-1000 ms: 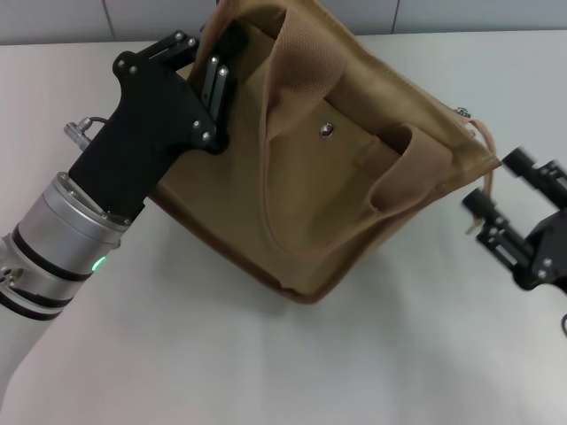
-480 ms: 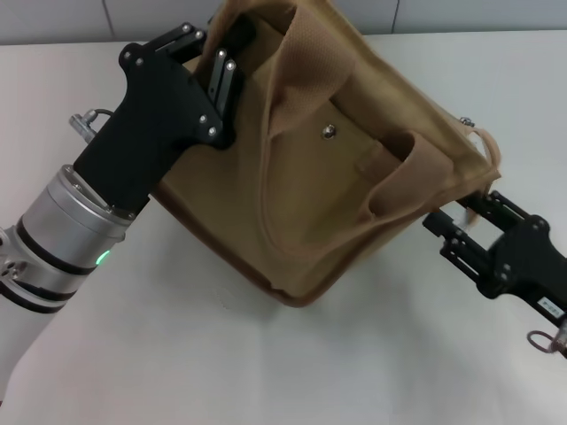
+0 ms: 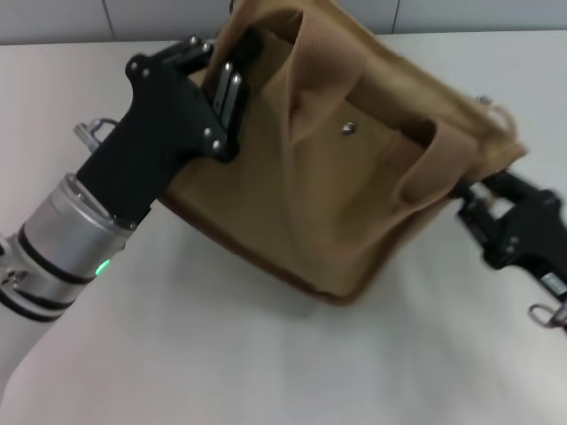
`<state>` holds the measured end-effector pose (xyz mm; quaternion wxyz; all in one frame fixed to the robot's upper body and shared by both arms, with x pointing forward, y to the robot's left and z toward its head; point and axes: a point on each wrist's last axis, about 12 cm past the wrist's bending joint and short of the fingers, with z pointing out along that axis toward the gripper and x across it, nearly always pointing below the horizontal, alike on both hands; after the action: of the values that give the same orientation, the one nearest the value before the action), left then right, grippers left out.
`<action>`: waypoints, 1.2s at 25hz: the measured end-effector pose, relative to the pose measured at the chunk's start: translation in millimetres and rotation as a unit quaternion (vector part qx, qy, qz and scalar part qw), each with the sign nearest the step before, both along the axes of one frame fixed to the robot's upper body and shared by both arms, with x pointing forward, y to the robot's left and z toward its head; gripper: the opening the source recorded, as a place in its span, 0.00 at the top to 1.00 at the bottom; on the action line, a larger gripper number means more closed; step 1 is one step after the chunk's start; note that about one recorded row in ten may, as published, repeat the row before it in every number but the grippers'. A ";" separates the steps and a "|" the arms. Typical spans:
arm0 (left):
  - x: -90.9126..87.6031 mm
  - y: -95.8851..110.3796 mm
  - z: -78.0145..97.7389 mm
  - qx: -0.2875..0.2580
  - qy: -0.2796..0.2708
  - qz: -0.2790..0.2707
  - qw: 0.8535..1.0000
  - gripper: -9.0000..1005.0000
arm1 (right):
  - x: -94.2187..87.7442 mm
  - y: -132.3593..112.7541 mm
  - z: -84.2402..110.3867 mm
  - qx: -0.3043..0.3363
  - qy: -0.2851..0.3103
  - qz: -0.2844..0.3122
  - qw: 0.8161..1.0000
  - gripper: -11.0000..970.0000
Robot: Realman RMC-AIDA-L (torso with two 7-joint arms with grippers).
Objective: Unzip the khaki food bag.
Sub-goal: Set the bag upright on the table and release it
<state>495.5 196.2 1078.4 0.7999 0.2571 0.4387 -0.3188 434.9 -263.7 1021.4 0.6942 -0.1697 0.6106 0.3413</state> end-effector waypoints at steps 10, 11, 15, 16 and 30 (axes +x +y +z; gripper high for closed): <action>-18.9 15.3 -26.3 0.050 0.063 -0.006 0.997 0.92 | 10.5 -37.9 20.7 -0.013 -0.085 -0.094 0.992 0.75; -21.6 16.7 -28.9 0.055 0.068 -0.006 0.996 0.92 | 12.4 -38.9 22.0 -0.016 -0.087 -0.093 0.992 0.76; -30.5 21.9 -36.6 0.066 0.083 -0.003 0.994 0.92 | 15.0 -38.0 22.8 -0.022 -0.089 -0.085 0.992 0.85; -32.0 22.9 -37.7 0.067 0.086 -0.001 0.994 0.92 | 14.4 -37.2 22.3 -0.020 -0.087 -0.084 0.992 0.88; -60.9 46.7 -48.5 0.075 0.105 -0.006 0.992 0.82 | 1.7 -38.2 23.7 0.004 -0.095 -0.080 0.992 0.97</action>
<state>434.6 242.9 1029.9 0.7259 0.2836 0.5417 -0.3149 436.6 -301.9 1045.1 0.7751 -0.1490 0.5516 0.2696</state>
